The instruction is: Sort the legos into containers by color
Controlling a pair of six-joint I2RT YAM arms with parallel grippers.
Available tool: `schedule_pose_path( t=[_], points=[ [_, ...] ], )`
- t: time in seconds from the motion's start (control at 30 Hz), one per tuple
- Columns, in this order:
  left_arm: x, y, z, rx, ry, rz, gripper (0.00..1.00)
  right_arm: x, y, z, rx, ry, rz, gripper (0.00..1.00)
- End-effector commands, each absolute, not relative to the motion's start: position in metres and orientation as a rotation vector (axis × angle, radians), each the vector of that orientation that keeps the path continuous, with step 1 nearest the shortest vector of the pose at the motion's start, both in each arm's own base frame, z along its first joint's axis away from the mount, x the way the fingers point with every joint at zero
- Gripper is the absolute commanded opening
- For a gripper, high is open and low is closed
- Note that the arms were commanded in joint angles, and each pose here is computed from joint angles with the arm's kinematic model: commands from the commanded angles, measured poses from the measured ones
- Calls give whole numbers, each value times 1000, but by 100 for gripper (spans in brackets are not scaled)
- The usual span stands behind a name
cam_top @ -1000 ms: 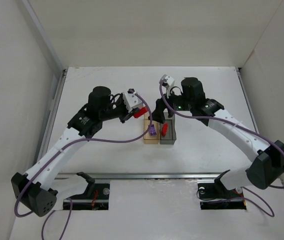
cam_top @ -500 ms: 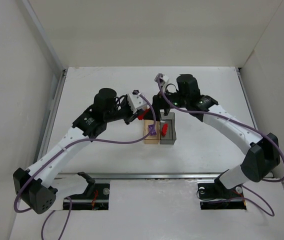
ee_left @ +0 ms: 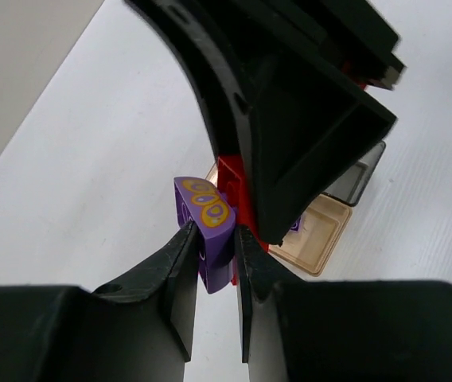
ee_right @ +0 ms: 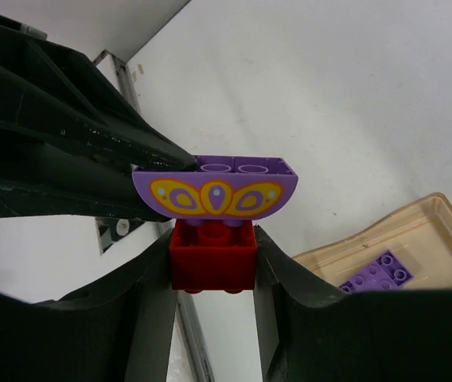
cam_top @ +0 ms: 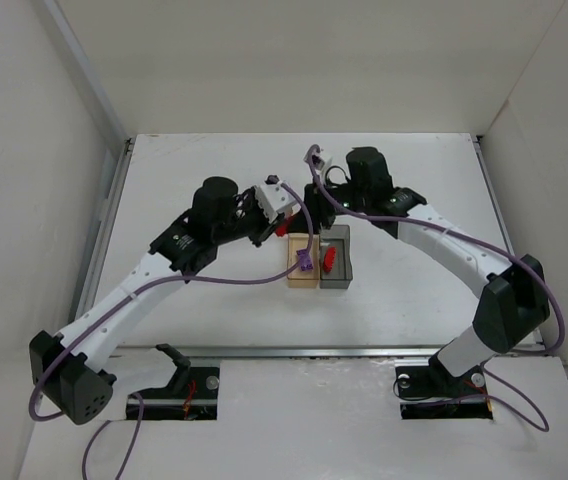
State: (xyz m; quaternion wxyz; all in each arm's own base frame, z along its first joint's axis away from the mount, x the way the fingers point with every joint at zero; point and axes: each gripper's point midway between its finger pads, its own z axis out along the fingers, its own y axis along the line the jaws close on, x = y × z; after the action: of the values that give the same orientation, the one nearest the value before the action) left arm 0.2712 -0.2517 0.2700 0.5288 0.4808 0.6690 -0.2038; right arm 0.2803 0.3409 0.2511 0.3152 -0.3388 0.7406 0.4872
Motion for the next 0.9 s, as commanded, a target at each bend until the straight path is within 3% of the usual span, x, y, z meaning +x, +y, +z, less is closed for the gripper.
schedule_pose_path(
  t=[0.0,0.13,0.23,0.37,0.53,0.67,0.73,0.77,0.8,0.87],
  points=[
    [305,-249,289,892,1649,-440,0,281,344,249,-929,1916,1258,0],
    [362,-212,298,572,1747,-255,0,277,312,191,-921,2148,1044,0],
    [372,-217,303,582,1735,-259,0,263,293,176,-902,2208,997,0],
    [362,-239,290,713,1725,-370,0,272,277,174,-826,2215,923,0],
    [313,-292,227,1044,1735,-525,0,322,221,165,-486,2297,600,0],
    [301,-308,187,1143,1753,-554,0,334,207,158,-420,2331,498,0],
    [302,-310,172,1184,1754,-547,9,334,204,152,-431,2347,477,0],
    [302,-309,169,1191,1746,-541,18,335,205,149,-432,2361,474,0],
    [302,-308,159,1219,1752,-527,38,335,204,145,-443,2369,467,0],
    [303,-311,156,1245,1735,-529,51,334,206,142,-450,2378,477,0]
  ],
)
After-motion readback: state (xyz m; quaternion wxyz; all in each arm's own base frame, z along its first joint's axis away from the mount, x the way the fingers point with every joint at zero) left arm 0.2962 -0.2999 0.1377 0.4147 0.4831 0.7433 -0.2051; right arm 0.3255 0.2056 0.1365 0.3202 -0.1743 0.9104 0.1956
